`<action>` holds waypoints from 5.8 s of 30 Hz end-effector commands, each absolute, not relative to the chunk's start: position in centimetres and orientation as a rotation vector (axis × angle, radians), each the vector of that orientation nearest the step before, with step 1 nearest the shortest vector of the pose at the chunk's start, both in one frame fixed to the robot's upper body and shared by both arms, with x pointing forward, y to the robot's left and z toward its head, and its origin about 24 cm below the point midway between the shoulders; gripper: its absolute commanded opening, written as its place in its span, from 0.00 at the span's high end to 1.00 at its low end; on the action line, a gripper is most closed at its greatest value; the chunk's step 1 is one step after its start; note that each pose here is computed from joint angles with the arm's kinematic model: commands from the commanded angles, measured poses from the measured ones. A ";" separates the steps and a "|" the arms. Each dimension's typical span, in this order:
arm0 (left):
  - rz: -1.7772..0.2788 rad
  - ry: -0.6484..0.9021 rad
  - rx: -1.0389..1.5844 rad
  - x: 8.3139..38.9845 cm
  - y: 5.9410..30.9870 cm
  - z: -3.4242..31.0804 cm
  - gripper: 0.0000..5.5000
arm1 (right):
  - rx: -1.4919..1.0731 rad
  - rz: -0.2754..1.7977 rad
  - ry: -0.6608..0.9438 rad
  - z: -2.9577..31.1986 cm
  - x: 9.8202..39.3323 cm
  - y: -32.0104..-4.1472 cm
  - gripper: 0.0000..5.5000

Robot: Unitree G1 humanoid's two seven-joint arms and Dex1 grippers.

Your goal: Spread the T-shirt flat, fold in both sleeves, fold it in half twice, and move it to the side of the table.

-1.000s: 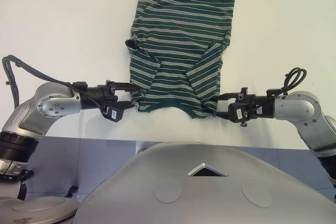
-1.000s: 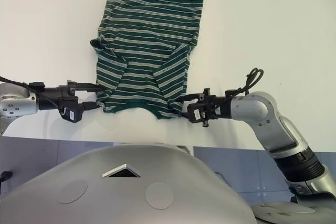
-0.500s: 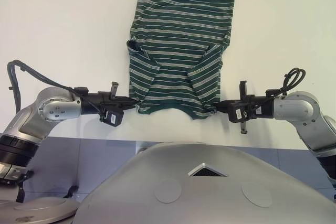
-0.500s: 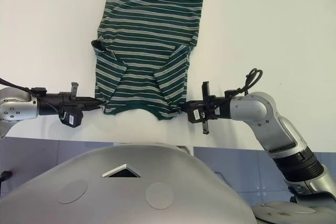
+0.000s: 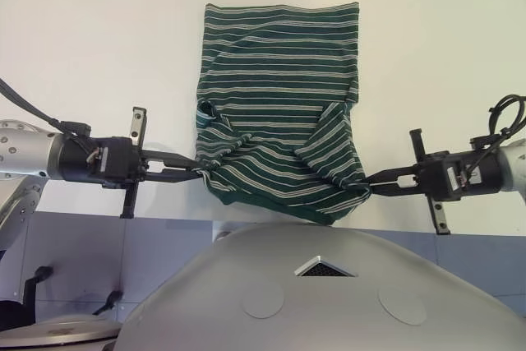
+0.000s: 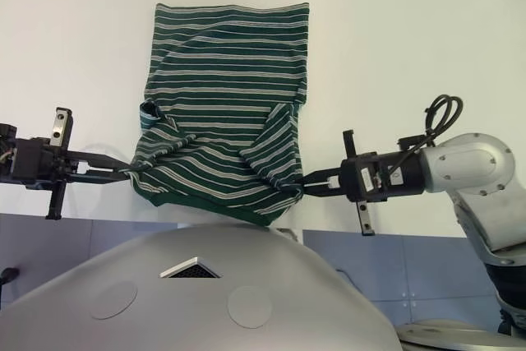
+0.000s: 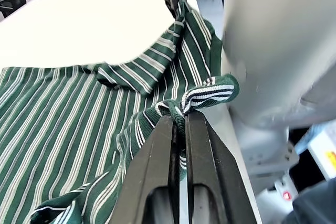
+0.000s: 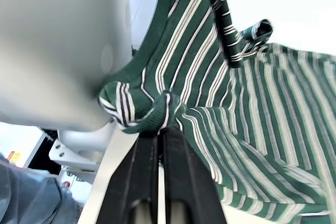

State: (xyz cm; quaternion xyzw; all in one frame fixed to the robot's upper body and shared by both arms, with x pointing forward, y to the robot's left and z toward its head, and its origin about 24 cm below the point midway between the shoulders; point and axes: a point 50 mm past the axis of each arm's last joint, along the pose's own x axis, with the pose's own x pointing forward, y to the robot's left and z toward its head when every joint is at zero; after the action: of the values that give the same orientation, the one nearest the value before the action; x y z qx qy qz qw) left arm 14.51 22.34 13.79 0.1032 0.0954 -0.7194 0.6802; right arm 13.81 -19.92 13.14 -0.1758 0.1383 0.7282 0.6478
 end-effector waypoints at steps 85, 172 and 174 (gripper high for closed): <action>-0.208 0.228 0.027 33.8 23.3 5.0 0.03 | -1.003 1.231 0.335 3.5 25.3 -20.3 0.02; -1.534 0.001 1.325 18.8 21.7 0.9 0.41 | -0.794 1.346 0.399 3.1 18.6 -18.5 0.43; -1.531 -0.006 1.324 19.0 21.5 0.7 0.48 | -0.784 1.349 0.392 2.9 18.5 -18.2 0.50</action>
State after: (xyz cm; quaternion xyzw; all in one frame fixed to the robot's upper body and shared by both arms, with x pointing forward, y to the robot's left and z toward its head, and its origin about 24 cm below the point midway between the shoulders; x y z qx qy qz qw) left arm 20.70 19.95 4.18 0.5332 -0.1082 -0.5961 0.5905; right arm 19.14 -17.78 4.64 -0.3454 0.1250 0.6073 0.7045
